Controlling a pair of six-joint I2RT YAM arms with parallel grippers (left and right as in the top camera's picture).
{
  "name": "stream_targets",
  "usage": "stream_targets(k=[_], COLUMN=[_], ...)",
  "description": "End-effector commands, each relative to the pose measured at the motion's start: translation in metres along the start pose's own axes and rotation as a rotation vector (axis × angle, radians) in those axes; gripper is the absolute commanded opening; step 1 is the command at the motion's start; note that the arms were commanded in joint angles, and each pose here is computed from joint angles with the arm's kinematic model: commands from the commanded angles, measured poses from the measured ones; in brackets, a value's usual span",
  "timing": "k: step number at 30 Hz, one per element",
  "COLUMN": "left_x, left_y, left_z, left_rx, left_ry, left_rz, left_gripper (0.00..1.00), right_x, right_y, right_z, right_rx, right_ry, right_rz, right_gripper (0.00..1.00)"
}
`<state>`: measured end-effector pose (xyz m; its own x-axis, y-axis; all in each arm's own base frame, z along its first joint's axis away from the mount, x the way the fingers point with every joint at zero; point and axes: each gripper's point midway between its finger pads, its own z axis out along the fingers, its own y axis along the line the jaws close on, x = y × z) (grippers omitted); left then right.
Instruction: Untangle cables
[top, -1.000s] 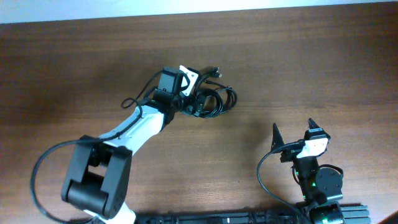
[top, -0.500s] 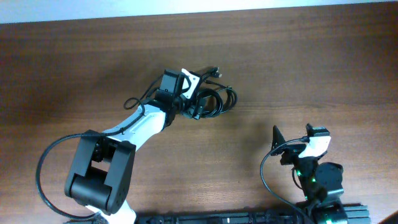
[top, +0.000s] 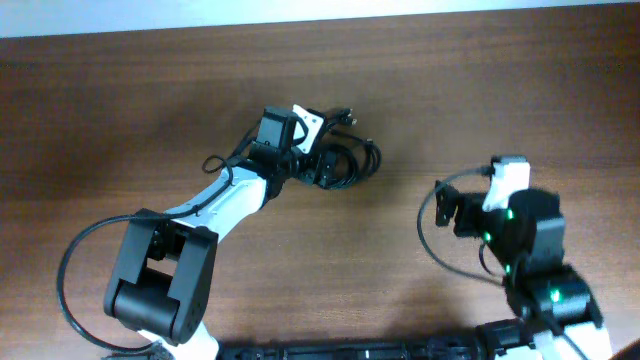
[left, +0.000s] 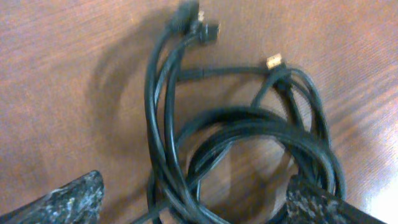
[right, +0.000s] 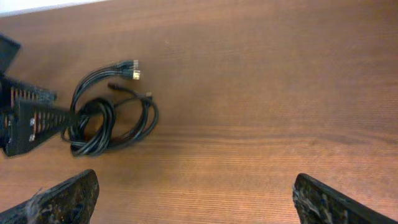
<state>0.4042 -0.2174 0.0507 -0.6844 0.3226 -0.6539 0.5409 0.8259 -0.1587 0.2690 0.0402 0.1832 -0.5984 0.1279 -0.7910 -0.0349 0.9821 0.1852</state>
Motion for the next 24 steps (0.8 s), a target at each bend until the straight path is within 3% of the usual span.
stream_targets(k=[1, 6, 14, 16, 22, 24], left_x=[-0.019, -0.016, -0.013, -0.012, 0.013, 0.022], left_y=[-0.004, -0.004, -0.004, -0.004, -0.007, -0.019], left_z=[0.0, 0.0, -0.001, -0.003, -0.004, -0.005], left_rx=[0.016, 0.016, 0.017, 0.017, 0.024, 0.091], left_ry=[-0.057, -0.047, -0.034, -0.025, 0.076, 0.116], left_rz=[0.002, -0.001, -0.053, -0.056, -0.081, -0.094], left_gripper=[0.89, 0.85, 0.84, 0.75, 0.75, 0.76], right_x=[-0.021, -0.047, -0.06, -0.062, -0.044, -0.031], right_y=[0.011, 0.019, 0.041, 0.045, 0.052, 0.056], right_z=[0.003, 0.015, 0.035, 0.042, 0.071, 0.084], right_rx=[-0.02, -0.008, -0.128, -0.148, -0.189, -0.21], right_ry=[0.074, 0.199, 0.188, 0.187, 0.285, 0.348], right_rz=[-0.001, 0.005, 0.012, 0.041, 0.15, 0.184], right_gripper=[0.98, 0.98, 0.99, 0.98, 0.9, 0.9])
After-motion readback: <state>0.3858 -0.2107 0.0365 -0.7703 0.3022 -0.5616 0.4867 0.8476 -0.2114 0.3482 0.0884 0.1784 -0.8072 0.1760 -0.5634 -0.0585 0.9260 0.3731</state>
